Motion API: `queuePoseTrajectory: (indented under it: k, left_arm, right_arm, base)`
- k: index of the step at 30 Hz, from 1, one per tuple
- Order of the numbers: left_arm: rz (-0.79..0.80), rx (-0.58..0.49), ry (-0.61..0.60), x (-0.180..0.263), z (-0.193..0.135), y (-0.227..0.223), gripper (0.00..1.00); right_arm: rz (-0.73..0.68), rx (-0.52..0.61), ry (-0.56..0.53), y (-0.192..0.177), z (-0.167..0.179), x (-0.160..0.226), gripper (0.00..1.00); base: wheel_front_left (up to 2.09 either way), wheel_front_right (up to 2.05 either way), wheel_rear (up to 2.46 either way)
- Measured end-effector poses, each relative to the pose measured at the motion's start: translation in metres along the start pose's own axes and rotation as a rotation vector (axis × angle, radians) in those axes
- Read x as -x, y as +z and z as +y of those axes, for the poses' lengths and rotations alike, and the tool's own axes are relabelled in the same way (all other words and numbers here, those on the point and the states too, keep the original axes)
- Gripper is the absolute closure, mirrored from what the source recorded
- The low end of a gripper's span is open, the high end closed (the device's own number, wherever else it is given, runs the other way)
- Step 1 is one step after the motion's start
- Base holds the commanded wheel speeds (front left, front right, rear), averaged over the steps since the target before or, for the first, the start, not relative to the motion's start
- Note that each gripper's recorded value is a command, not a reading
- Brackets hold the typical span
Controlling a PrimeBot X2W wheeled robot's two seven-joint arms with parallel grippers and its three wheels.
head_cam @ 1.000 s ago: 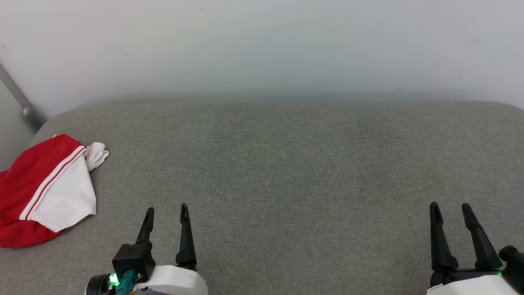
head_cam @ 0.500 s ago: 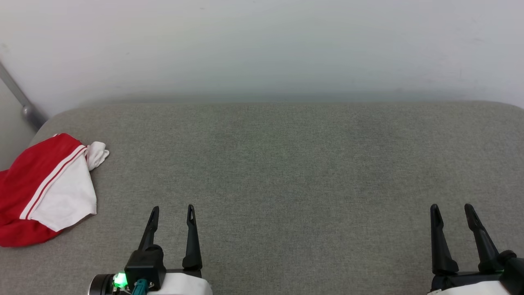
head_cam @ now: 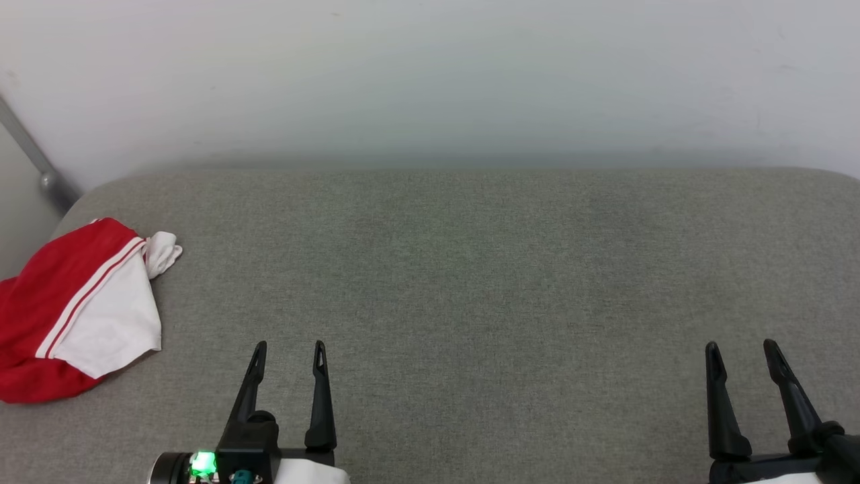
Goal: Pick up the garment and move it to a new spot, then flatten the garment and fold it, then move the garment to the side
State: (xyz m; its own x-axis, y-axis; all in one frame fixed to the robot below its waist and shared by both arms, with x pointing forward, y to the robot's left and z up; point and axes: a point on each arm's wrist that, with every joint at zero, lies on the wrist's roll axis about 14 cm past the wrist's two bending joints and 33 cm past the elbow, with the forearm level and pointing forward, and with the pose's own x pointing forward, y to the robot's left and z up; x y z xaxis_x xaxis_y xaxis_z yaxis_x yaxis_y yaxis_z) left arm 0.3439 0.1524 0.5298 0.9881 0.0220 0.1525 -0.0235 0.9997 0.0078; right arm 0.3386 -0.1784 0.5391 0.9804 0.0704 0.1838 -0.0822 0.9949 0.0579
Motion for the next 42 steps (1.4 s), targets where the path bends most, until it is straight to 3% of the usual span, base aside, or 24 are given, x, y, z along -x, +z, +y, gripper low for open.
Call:
queuePoseTrajectory:
  k: [26, 34, 42]
  left_arm:
    - [0.024, 0.02, 0.022, 0.005, 0.01, -0.008, 0.0]
    - [0.032, 0.002, 0.076, 0.012, 0.026, -0.01, 0.0]
    - [0.03, -0.008, 0.204, 0.028, 0.061, -0.007, 0.0]
  right_arm:
    - [0.03, -0.033, -0.003, -0.011, 0.001, 0.005, 0.0]
    - [0.03, -0.037, 0.033, -0.012, 0.011, -0.003, 0.0]
    - [0.03, -0.047, 0.129, -0.014, 0.04, -0.017, 0.0]
  base:
    - [0.0, 0.0, 0.0]
    - [0.0, 0.0, 0.0]
    - [0.0, 0.0, 0.0]
